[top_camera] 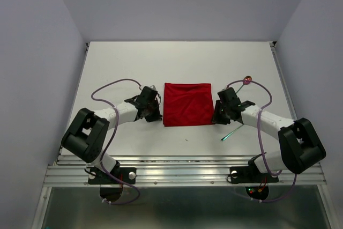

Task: Fold the napkin into a case and place the utensils inside
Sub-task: Pick up the top corner of the square-folded napkin from the center of the board.

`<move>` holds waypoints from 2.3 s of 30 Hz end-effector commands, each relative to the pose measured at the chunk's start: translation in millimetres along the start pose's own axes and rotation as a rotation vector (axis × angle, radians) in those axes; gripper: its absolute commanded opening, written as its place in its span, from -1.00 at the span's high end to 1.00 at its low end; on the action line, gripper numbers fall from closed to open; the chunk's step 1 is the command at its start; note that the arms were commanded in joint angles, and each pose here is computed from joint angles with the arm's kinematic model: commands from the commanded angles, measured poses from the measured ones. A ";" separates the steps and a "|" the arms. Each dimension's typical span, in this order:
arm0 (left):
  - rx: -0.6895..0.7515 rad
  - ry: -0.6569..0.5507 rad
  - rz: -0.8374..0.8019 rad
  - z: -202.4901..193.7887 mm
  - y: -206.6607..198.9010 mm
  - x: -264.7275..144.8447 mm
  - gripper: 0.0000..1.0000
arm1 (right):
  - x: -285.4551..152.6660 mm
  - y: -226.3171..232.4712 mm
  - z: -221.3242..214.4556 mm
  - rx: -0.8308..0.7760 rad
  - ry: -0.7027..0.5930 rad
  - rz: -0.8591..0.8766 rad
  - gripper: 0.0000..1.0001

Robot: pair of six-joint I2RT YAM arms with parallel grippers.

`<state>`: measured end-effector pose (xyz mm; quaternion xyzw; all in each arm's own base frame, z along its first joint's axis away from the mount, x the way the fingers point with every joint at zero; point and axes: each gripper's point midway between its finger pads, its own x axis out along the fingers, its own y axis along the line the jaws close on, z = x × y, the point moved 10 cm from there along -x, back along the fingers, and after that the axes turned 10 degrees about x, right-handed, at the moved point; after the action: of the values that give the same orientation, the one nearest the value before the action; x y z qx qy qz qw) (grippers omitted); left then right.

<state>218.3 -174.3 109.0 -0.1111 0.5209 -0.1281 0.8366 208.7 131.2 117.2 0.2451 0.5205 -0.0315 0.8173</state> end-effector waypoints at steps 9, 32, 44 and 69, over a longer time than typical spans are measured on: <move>0.052 0.040 -0.067 -3.6 -10.2 9.0 1.00 | -7.0 15.0 11.0 0.004 -0.050 0.033 0.34; 0.074 0.046 -0.083 -2.6 -13.5 9.2 1.00 | -1.1 13.8 10.5 0.003 -0.095 -0.013 0.23; 0.079 0.048 -0.084 -2.0 -13.8 9.0 1.00 | -2.4 19.4 16.3 0.003 -0.116 -0.004 0.31; 0.095 0.050 -0.095 1.4 -17.3 10.8 1.00 | -8.7 36.0 27.7 -0.011 -0.129 0.059 0.99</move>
<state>220.0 -191.4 101.8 -0.1048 0.5311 -0.1884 0.8194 225.6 139.3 127.3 0.2413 0.4890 -0.0469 0.8369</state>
